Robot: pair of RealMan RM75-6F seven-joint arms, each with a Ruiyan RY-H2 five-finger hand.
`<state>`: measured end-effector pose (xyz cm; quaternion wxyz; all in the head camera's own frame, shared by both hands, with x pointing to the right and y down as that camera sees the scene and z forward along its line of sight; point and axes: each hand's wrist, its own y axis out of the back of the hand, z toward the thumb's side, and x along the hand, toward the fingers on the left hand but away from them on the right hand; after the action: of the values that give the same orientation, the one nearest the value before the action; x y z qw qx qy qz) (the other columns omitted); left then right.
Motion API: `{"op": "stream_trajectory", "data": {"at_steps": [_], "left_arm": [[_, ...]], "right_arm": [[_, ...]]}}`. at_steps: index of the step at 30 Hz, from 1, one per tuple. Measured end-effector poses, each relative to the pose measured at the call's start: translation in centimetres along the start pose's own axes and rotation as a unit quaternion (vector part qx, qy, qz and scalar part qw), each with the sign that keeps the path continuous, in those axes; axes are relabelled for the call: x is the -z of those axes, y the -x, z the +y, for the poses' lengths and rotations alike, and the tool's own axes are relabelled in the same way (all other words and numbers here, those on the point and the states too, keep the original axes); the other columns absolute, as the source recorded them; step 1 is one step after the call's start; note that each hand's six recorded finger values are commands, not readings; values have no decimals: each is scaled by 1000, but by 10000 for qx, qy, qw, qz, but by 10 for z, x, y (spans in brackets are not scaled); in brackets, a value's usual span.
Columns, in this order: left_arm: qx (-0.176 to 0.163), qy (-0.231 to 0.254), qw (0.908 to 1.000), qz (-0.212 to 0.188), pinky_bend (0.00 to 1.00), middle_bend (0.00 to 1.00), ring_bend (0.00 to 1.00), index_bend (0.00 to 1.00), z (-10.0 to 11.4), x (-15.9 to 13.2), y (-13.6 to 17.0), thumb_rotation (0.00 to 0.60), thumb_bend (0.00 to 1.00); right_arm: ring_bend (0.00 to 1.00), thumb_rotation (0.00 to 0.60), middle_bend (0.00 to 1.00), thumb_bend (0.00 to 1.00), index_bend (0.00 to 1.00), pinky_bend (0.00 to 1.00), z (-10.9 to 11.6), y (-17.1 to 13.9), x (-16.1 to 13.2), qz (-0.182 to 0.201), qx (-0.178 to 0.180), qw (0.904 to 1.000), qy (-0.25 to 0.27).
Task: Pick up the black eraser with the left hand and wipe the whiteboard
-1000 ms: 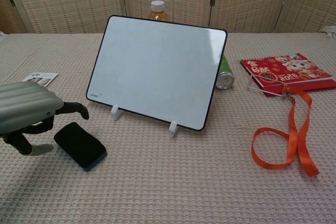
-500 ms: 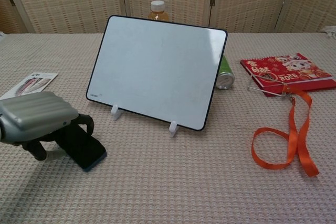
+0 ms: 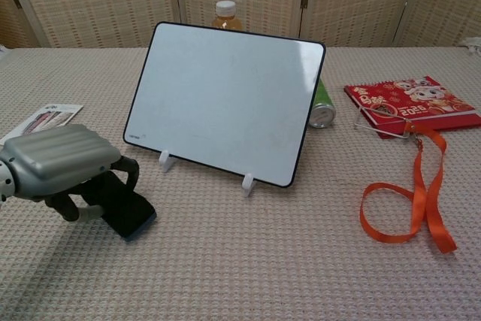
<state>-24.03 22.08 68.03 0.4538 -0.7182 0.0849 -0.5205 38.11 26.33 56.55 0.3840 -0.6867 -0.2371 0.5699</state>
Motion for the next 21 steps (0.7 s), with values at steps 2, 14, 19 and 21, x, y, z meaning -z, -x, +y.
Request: {"op": "stream_trajectory", "data": {"at_steps": [2,14,19,21], "left_arm": [[-148,46,9999,32,1000,1000,980,713,4,2,1,600,421],[-1846,484,9790,718,1000,1000,992,725,38,23,1,600,450],[-2399,744,9631,972,1000,1000,995,726,42,21,-19,600,464],[-2601,811,9561,1080,1000,1000,997,725,43,19,-28,600,468]], "right_arm": [[0,600,0,256,0,0,0,0,0,-2,2,10000,-2],[0,600,0,256,0,0,0,-1,-1,-4,18,10000,-6],[0,600,0,257,0,0,3,-2,0,0,63,10000,33],[0,600,0,257,0,0,4,-3,1,1,77,10000,52]]}}
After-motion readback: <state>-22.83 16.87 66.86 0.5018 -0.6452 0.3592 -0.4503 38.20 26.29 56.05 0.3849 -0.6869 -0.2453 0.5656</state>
